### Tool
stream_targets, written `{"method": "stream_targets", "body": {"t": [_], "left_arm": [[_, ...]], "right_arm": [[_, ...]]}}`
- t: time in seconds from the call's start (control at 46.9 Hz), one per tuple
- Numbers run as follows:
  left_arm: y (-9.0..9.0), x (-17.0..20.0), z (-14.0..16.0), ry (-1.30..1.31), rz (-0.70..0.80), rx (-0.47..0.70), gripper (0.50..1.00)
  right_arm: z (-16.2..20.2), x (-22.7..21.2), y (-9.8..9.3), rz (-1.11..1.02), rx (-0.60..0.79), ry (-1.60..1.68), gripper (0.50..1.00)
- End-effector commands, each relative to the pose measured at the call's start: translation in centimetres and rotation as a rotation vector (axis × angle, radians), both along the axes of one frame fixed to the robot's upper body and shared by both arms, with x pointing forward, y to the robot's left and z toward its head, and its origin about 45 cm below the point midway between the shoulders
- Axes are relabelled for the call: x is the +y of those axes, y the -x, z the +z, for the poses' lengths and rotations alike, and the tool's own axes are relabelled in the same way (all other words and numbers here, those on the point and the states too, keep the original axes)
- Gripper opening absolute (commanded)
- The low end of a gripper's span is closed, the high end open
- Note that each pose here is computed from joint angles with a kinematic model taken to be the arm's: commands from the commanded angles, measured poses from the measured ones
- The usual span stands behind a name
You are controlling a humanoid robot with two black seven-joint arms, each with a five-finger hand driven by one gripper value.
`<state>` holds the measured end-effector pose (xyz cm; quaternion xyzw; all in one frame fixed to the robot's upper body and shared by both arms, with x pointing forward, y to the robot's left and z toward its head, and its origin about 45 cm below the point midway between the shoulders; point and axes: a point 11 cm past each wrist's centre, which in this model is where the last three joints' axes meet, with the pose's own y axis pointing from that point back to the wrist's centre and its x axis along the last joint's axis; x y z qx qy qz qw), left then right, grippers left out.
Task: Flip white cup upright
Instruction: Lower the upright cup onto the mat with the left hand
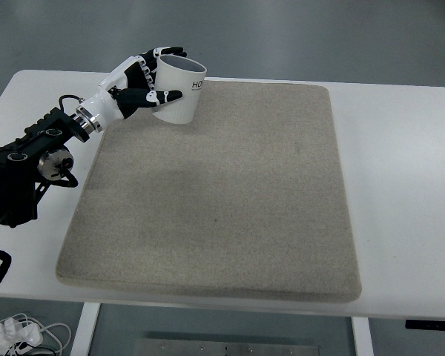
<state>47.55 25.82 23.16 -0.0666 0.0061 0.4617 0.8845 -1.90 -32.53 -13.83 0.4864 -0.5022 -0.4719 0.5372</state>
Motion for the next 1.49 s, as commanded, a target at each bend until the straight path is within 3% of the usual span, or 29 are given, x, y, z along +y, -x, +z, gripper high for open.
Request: {"method": "stream_targets", "body": {"t": [0.0,0.49,0.554,0.661,0.768,0.874,0.938,1.151,1.194,1.471], "left_arm": [[0.4,-0.9,-1.1,-0.001,-0.008,0.019,0.578],[0.8,-4.2,-4.2,-0.162,0.074,0.002,0.613],[0.9,-4.2,-4.4,-0.163,0.077,0.004,0.640],[1.0,-4.3,-4.7,-0.161,0.080,0.009,0.733],[1.2,-4.3,-5.1,-0.157,0.084,0.018,0.771],[1.3,-4.3,-5.4,-0.161,0.087,0.024,0.850],[1.4,-4.6,-5.6,-0.153,0.087,0.028,0.925],[1.5,-4.8,-5.6,-0.139,0.080,0.032,0.964],[1.6,-4.9,-5.7,-0.137,0.069,0.035,0.996],[2.0,-5.1,-5.6,-0.119,0.016,0.048,0.999]], "right_arm": [[0.0,0.0,0.0,0.000,0.000,0.000,0.952],[0.0,0.0,0.0,0.000,0.000,0.000,0.952],[0.0,0.0,0.0,0.000,0.000,0.000,0.952],[0.0,0.0,0.0,0.000,0.000,0.000,0.952],[0.0,0.0,0.0,0.000,0.000,0.000,0.952],[0.0,0.0,0.0,0.000,0.000,0.000,0.952],[0.0,0.0,0.0,0.000,0.000,0.000,0.952],[0.0,0.0,0.0,0.000,0.000,0.000,0.952],[0.0,0.0,0.0,0.000,0.000,0.000,0.952],[0.0,0.0,0.0,0.000,0.000,0.000,0.952]]}}
